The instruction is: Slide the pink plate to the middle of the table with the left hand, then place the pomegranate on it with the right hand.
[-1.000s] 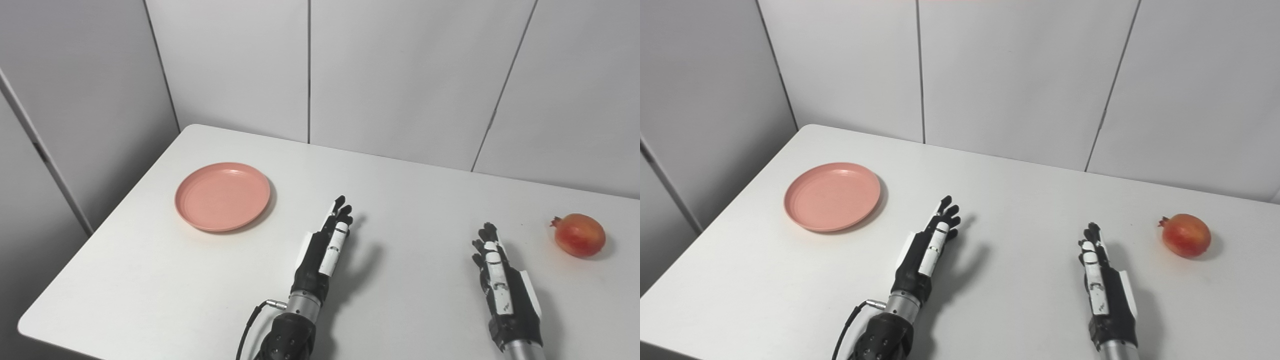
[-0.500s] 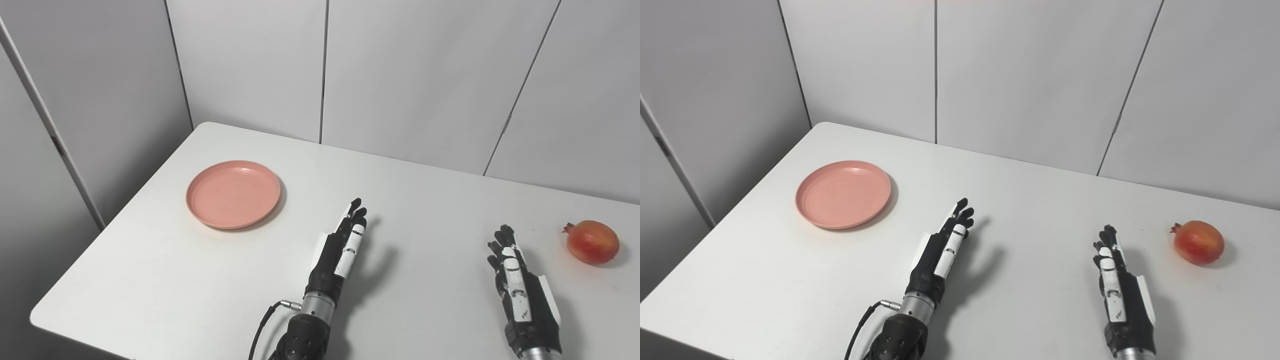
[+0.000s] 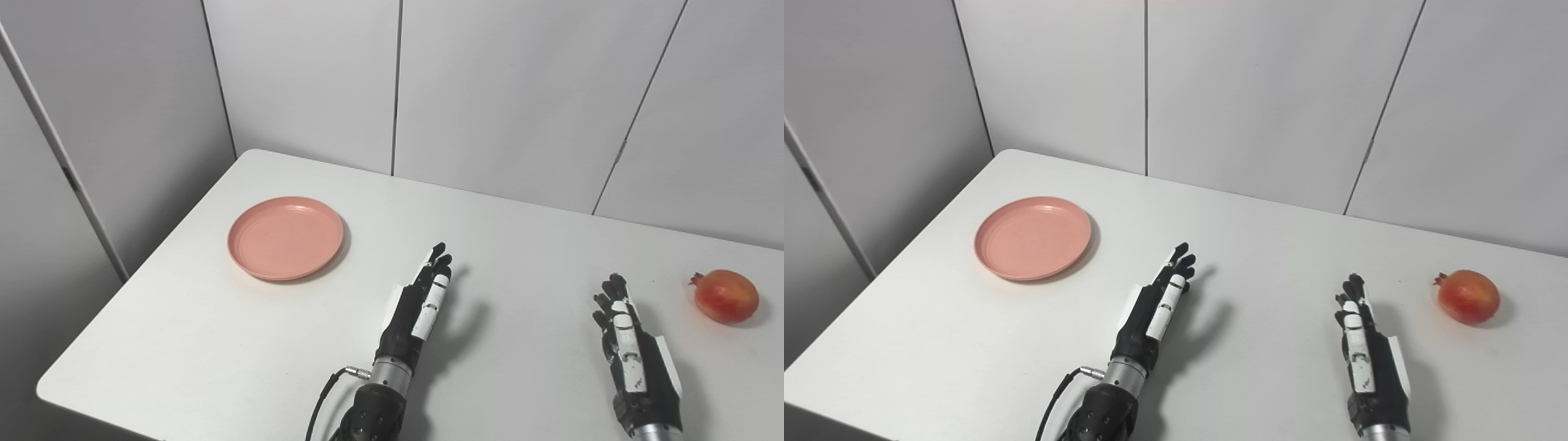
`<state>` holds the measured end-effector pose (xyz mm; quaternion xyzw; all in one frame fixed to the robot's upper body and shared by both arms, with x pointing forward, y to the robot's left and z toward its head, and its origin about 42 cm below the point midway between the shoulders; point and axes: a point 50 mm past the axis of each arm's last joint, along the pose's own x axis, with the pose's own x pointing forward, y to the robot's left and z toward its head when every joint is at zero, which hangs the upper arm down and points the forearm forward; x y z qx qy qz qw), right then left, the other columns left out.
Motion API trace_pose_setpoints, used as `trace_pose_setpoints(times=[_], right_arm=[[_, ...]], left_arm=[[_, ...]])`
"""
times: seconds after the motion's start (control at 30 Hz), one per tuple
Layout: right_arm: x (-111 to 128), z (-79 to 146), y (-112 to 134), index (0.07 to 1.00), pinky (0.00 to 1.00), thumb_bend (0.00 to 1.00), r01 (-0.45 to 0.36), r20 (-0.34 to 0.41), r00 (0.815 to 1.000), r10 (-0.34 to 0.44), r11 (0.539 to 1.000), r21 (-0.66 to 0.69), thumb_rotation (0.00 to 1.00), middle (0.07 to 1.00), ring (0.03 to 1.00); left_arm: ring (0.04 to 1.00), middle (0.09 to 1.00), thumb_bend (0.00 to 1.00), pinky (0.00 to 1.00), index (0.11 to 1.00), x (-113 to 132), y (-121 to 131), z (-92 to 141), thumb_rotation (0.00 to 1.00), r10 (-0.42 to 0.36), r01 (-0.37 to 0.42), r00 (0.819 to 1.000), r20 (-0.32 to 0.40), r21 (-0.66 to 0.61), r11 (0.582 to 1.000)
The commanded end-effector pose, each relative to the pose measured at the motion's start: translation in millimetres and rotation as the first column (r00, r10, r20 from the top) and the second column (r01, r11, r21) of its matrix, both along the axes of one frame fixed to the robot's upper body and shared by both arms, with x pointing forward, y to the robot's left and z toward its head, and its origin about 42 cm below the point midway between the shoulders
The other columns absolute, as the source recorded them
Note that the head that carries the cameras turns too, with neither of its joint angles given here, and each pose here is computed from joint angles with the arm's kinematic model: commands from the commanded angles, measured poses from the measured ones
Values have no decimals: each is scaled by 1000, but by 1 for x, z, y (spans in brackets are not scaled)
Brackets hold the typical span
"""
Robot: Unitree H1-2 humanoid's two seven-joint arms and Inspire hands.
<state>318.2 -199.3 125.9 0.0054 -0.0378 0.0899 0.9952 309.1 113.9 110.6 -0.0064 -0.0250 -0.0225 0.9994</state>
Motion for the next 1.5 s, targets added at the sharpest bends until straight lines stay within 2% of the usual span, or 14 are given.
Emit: trace_pose_setpoints(times=[0.0,0.23,0.47,0.63,0.83,1.07,1.17,1.33,1.47], right_arm=[[7,15,4,1000,1000,116,-3,87,996,2,1000,9,1000,1000,1000],[9,13,6,1000,1000,113,2,94,996,-3,1000,10,1000,1000,1000],[8,12,6,1000,1000,115,1,100,995,-2,1000,9,1000,1000,1000],[9,12,7,1000,1000,107,-2,101,995,0,1000,12,1000,1000,1000],[9,12,6,1000,1000,123,-7,109,994,7,1000,2,1000,1000,1000],[9,11,6,1000,1000,108,-5,104,995,5,1000,-1,1000,1000,1000],[10,11,6,1000,1000,110,-5,102,995,5,1000,3,1000,1000,1000],[9,12,6,1000,1000,121,-4,101,995,4,1000,6,1000,1000,1000],[9,11,5,1000,1000,124,-3,99,995,2,1000,6,1000,1000,1000]], left_arm=[[935,950,409,912,936,12,-1,20,1000,-22,22,995,98,10,1000],[922,938,415,903,930,18,8,41,1000,-70,68,986,152,23,997],[911,934,415,888,924,22,15,68,1000,-74,67,972,225,38,997],[904,923,452,889,915,25,22,86,1000,-63,48,958,281,57,997],[889,909,454,868,904,34,42,115,1000,-33,8,933,359,70,998],[886,912,438,870,901,41,70,137,1000,13,-42,912,410,61,997],[899,922,438,883,912,45,87,145,1000,27,-61,897,440,62,996],[912,929,468,921,917,50,111,151,1000,80,-108,894,442,38,993],[898,910,446,895,899,51,129,158,1000,153,-163,890,430,-13,987]])
